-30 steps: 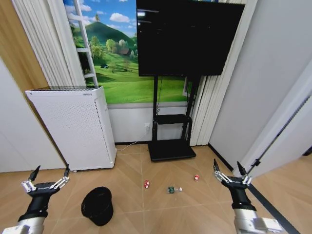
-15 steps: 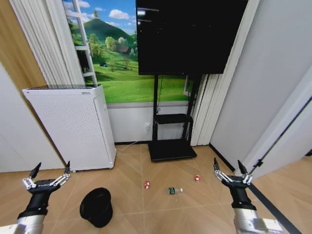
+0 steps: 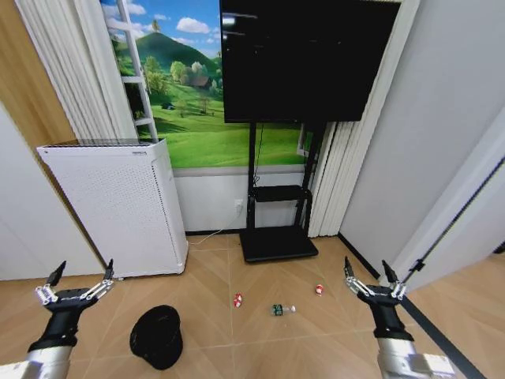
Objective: Pick up the trash bin and place the garbage on the floor into it.
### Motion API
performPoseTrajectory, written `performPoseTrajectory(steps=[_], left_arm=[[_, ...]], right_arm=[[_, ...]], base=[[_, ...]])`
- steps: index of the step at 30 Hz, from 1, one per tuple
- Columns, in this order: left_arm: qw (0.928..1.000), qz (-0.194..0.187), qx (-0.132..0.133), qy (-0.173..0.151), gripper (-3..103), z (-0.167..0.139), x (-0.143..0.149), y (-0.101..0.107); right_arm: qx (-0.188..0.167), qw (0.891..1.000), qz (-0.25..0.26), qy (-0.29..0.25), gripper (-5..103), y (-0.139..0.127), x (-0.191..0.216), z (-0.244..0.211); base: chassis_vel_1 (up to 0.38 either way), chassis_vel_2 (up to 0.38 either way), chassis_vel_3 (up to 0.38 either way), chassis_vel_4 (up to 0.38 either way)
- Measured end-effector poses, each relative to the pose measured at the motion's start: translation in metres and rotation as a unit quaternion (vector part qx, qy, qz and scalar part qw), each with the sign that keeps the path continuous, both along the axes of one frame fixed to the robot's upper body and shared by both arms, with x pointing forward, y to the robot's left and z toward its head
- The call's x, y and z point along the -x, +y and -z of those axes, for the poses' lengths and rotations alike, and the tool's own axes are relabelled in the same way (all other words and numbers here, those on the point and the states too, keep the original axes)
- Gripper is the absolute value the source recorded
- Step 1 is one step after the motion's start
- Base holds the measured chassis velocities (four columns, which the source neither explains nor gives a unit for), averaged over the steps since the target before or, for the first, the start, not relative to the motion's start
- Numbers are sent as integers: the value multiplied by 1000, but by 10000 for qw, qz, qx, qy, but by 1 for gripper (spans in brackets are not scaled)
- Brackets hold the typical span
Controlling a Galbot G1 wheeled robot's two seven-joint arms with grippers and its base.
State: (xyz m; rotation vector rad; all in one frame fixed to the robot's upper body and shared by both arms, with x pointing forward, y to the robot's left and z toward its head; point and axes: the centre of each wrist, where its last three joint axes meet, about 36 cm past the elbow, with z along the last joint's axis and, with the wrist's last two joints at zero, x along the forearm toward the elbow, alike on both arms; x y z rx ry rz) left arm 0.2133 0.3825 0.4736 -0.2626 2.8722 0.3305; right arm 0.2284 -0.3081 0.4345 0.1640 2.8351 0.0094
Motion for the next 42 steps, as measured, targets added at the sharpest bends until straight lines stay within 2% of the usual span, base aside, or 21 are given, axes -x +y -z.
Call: performPoseTrajectory(steps=[15, 27, 42], left_arm=[[9997, -90, -38, -204, 100, 0, -5, -1], [9996, -54, -6, -277, 100, -2, -5, -3], [9996, -186, 53, -184, 100, 0, -2, -2]], right_arm=[[7, 10000, -4, 12, 100, -1, -3, 1], [-35, 9998, 29, -188, 100, -2, -5, 1], [-40, 9998, -35, -169, 100, 0, -3, 2]], base=[[-22, 32, 30, -31], [-164, 175, 160, -158], [9, -16, -10, 10]])
